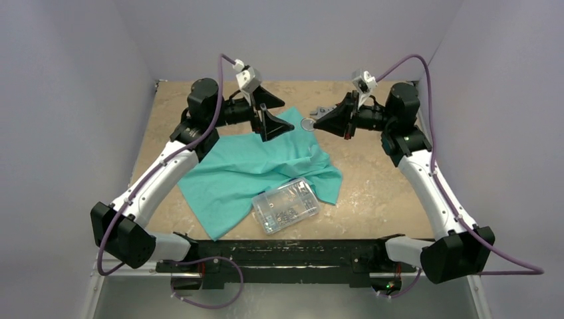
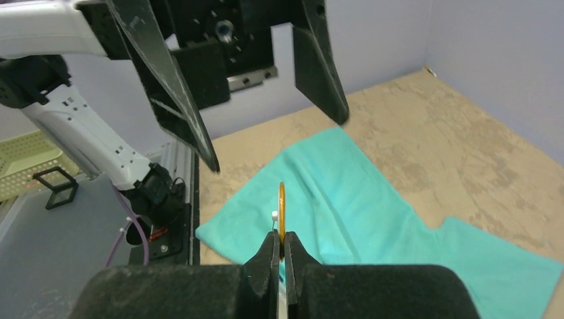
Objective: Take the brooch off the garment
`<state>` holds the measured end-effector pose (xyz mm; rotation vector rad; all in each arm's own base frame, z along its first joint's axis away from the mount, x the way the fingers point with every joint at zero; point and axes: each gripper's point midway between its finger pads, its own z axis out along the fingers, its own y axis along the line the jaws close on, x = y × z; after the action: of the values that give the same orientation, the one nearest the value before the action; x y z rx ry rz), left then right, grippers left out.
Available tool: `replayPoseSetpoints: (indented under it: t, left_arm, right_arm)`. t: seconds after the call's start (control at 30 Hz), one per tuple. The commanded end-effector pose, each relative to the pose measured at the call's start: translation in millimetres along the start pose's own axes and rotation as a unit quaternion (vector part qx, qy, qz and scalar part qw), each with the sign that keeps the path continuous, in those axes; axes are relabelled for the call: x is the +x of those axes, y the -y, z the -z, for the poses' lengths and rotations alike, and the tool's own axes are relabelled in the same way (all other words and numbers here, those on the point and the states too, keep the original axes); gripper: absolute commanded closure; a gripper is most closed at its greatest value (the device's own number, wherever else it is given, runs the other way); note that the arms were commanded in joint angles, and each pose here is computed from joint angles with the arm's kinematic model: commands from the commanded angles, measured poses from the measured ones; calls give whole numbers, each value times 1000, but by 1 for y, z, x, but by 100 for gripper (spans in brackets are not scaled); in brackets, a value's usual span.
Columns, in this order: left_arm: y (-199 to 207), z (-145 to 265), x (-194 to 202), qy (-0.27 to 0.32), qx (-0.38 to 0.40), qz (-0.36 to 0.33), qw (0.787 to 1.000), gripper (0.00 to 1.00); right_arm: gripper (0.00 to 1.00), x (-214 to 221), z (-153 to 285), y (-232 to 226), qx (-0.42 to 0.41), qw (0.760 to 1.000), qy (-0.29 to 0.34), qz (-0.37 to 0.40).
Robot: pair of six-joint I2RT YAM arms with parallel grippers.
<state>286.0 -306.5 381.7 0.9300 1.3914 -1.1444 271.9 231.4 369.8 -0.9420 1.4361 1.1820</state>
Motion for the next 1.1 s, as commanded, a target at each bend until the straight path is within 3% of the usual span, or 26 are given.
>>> replayPoseSetpoints:
  t: [0.0, 0.17, 0.33, 0.53, 0.77, 1.0, 1.07]
  left_arm:
    - [-27, 17, -18, 13, -64, 54, 996, 2]
    - [-59, 29, 11, -86, -165, 148, 971, 0]
    - [-75, 52, 27, -130, -241, 124, 954, 0]
    - [-81, 73, 64, -202, -277, 152, 927, 0]
    - [-85, 86, 78, -216, -308, 146, 915, 0]
    - [-87, 89, 76, -214, -320, 142, 912, 0]
    - [-85, 92, 78, -216, -322, 142, 911, 0]
  right_arm:
    - [100, 12, 21, 32, 72, 996, -30, -38]
    - [100, 42, 60, 71, 160, 981, -104, -28]
    - [100, 71, 125, 106, 271, 944, -187, -38]
    - [100, 124, 199, 114, 384, 866, -316, -48]
    - [100, 150, 255, 132, 528, 773, -349, -46]
    - [100, 169, 303, 159, 612, 681, -401, -5]
    - [100, 174, 310, 165, 622, 667, -410, 3]
